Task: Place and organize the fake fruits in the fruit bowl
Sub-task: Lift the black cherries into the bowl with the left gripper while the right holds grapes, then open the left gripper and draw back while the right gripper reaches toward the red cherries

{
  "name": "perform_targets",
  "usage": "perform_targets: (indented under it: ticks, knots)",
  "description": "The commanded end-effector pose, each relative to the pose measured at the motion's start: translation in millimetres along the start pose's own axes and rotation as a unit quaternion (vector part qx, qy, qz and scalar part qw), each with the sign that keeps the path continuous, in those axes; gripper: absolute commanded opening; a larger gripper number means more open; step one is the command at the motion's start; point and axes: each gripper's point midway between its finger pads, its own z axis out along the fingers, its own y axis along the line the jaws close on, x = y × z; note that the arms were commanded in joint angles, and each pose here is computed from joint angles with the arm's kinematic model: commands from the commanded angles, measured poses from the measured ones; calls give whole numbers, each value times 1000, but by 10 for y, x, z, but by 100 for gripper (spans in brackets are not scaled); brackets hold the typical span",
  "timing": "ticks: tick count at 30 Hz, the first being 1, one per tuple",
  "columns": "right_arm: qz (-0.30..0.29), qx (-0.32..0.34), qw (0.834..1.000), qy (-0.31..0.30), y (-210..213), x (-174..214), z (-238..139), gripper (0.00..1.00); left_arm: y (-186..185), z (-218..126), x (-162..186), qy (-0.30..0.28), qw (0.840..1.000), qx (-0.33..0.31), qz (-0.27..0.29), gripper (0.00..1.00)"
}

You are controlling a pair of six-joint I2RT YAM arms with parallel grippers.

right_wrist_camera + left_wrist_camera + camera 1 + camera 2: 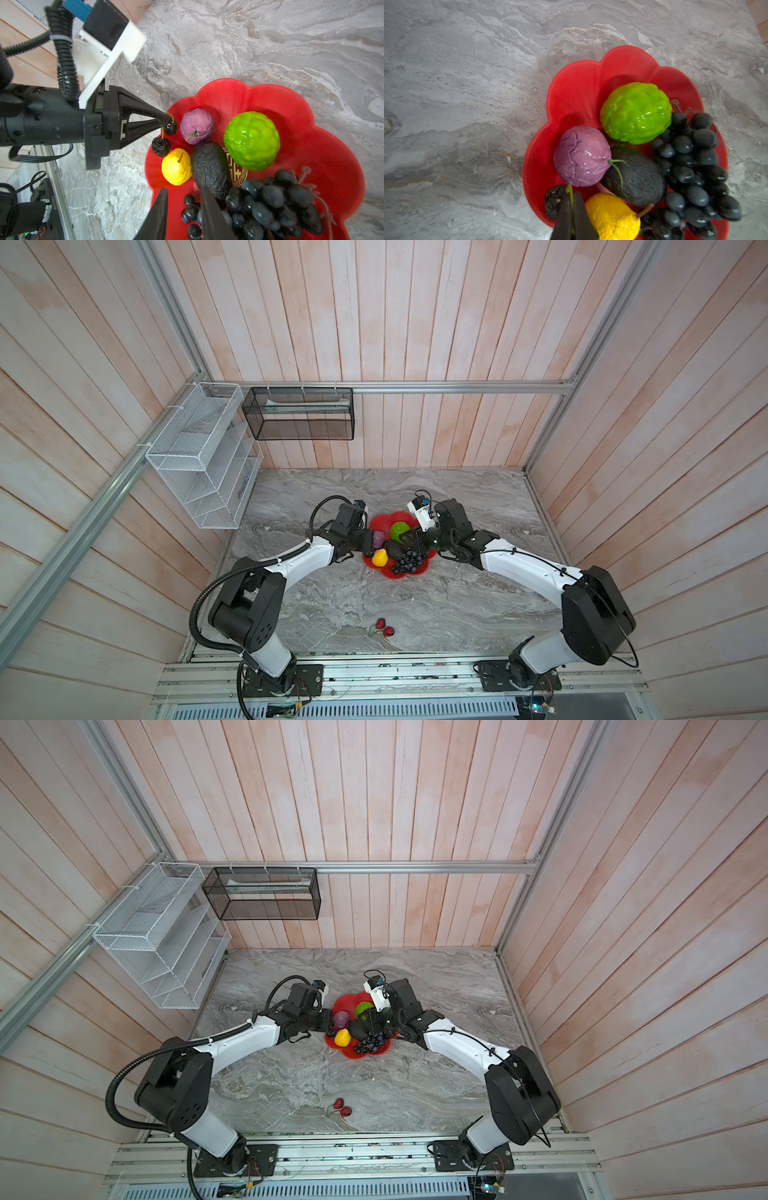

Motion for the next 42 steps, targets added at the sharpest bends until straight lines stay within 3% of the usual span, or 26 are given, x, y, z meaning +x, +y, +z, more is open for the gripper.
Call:
perform_targets:
  ticks: [1, 13, 18, 25, 29, 34, 42]
  knots:
    - [-2, 12, 1000, 9, -22, 45, -39, 30, -120, -12, -124, -15, 999, 32, 2, 10]
    - [-5, 10, 1000, 12, 29, 1, -64, 40, -162, -253, -271, -31, 999, 42, -8, 36]
    - [-6, 7, 1000, 20, 94, 95, -71, 40, -116, -373, -272, -32, 999, 30, -14, 57]
    - [0, -1, 998, 57, 220, 471, -60, 41, -19, -710, -243, -62, 997, 3, -35, 63]
    - [-5, -24, 993, 112, 420, 941, -18, 44, 113, -884, -108, -78, 995, -23, -62, 66]
    - [-91, -61, 982, 156, 963, 1397, -31, 49, 285, -1002, 88, -87, 990, -57, -95, 68]
    - [-233, -95, 939, 233, 1401, 1845, 250, 50, 468, -1003, 342, -82, 984, -79, -138, 70]
